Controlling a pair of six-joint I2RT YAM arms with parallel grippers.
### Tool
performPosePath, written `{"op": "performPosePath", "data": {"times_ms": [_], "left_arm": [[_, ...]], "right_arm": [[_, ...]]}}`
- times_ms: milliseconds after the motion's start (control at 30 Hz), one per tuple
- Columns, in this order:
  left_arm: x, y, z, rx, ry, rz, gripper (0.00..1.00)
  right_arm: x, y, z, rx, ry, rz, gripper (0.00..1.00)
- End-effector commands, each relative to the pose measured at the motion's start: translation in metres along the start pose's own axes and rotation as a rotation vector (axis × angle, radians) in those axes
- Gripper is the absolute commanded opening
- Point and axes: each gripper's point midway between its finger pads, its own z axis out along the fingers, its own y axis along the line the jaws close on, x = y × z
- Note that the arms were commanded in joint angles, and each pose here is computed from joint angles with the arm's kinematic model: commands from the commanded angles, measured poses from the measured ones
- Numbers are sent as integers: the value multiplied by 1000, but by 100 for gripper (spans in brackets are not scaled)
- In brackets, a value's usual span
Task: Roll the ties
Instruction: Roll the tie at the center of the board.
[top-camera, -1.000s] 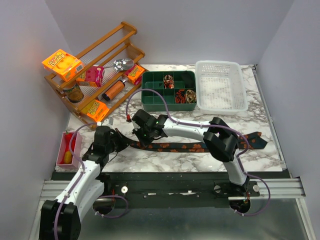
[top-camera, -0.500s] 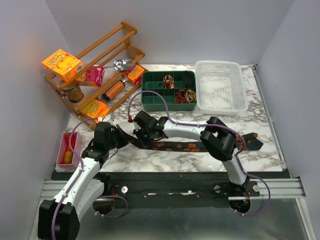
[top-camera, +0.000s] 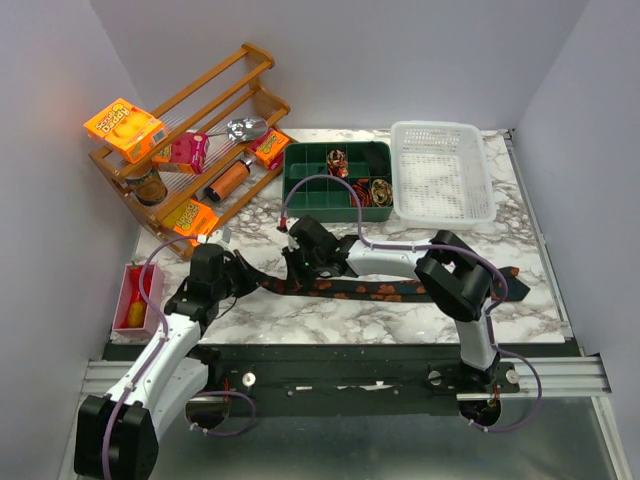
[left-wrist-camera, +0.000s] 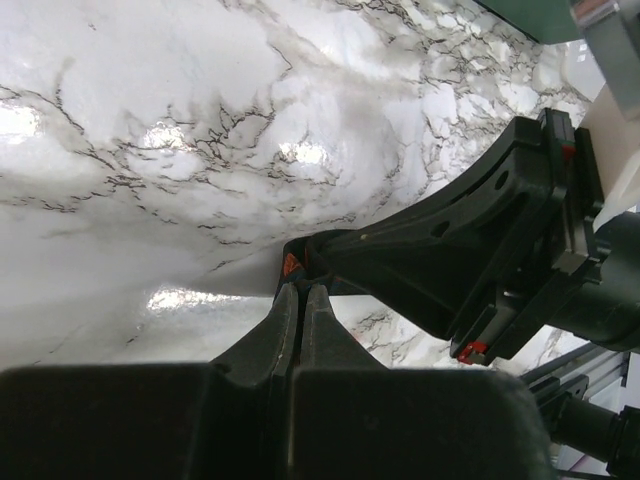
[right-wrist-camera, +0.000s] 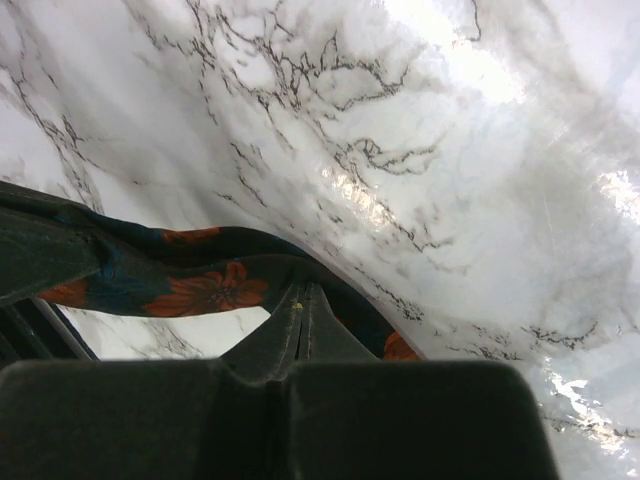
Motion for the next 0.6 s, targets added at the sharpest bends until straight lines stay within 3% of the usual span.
{"op": "performPosePath", "data": {"times_ms": [0, 300, 567], "left_arm": [[-12, -4, -2, -9, -38, 17, 0], [-14, -6, 2, -13, -27, 17, 0], [-12, -11, 5, 8, -9, 23, 0]], "right_arm": [[-21, 19, -15, -76, -82, -5, 1], [-8, 28, -1, -152, -20, -5, 1], [-5, 17, 17, -103, -3, 12, 1]]}}
